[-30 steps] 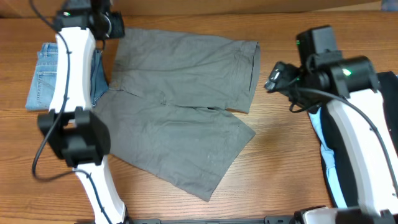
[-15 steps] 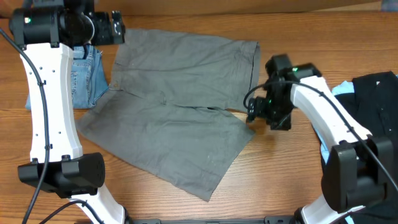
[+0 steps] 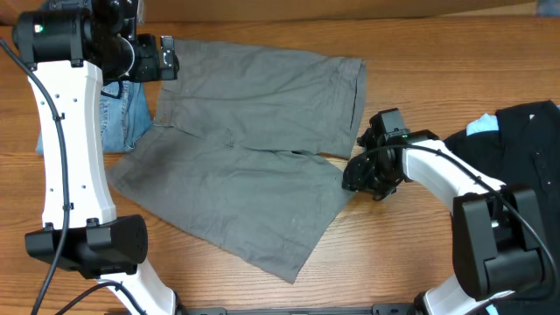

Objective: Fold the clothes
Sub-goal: 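Release the shorts and pull both grippers back to the sides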

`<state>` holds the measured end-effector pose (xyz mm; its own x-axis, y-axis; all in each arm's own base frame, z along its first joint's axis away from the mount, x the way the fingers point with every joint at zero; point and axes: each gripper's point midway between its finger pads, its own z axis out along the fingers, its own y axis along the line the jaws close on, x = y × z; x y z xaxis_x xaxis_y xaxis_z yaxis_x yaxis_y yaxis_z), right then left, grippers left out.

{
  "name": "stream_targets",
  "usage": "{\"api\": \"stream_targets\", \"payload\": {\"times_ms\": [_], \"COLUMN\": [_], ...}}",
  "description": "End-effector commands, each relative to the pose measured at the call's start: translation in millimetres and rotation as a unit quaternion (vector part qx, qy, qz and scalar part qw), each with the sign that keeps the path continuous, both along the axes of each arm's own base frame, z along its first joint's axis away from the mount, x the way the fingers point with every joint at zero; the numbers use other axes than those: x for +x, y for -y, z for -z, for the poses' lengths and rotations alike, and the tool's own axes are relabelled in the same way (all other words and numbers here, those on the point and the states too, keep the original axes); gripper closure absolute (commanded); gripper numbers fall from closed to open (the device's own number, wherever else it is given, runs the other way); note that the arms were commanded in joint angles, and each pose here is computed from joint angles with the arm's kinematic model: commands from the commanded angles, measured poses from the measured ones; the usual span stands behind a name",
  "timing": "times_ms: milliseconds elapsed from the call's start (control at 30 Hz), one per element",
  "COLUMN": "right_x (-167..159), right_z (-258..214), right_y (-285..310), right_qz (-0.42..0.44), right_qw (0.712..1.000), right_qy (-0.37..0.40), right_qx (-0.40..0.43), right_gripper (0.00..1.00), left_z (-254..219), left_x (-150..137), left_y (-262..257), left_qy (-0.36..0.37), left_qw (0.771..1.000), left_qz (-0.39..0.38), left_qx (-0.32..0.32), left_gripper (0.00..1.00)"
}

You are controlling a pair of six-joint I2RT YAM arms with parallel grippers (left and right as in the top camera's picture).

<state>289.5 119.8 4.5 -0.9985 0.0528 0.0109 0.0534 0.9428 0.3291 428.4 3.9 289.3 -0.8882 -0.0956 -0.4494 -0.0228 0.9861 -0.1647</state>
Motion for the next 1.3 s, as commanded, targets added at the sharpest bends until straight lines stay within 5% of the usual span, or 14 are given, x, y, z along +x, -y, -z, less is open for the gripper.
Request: {"api": "stream_targets", "payload": {"times_ms": [0, 100, 533, 700, 1033, 1267], "right_x": [-7, -9, 43, 68, 77, 48], "right_z": [5, 4, -14, -33, -133, -200], "right_y": [-1, 0, 119, 151, 148, 126], "right_qz": [-0.004, -0.003, 0.178, 0.229, 0.233, 0.219], "right_qw": [1.0, 1.0, 0.973, 0.963, 0.967, 0.963], "right_qy": [-0.009, -0.015, 0.028, 0.06, 0.096, 0.155], "right_qx": [0.007, 0.006, -0.143, -0.129, -0.024, 0.02], "right_gripper": [0.76, 0.96, 0.96, 0.53, 0.5, 0.48], "left_z": [-5, -5, -4, -3, 7, -20], "left_x": [-1, -1, -3, -6, -48, -72], "left_y": [5, 5, 6, 6, -13, -44], "left_qy": [0.007, 0.007, 0.004, -0.005, -0.08, -0.058], "left_qw": [1.0, 1.0, 1.0, 1.0, 0.996, 0.991], "left_qz": [0.012, 0.012, 0.012, 0.012, -0.003, -0.118], "left_qx": [-0.002, -0.002, -0.003, -0.003, 0.034, 0.0], "left_gripper": [0.0, 0.0, 0.0, 0.0, 0.0, 0.0]}}
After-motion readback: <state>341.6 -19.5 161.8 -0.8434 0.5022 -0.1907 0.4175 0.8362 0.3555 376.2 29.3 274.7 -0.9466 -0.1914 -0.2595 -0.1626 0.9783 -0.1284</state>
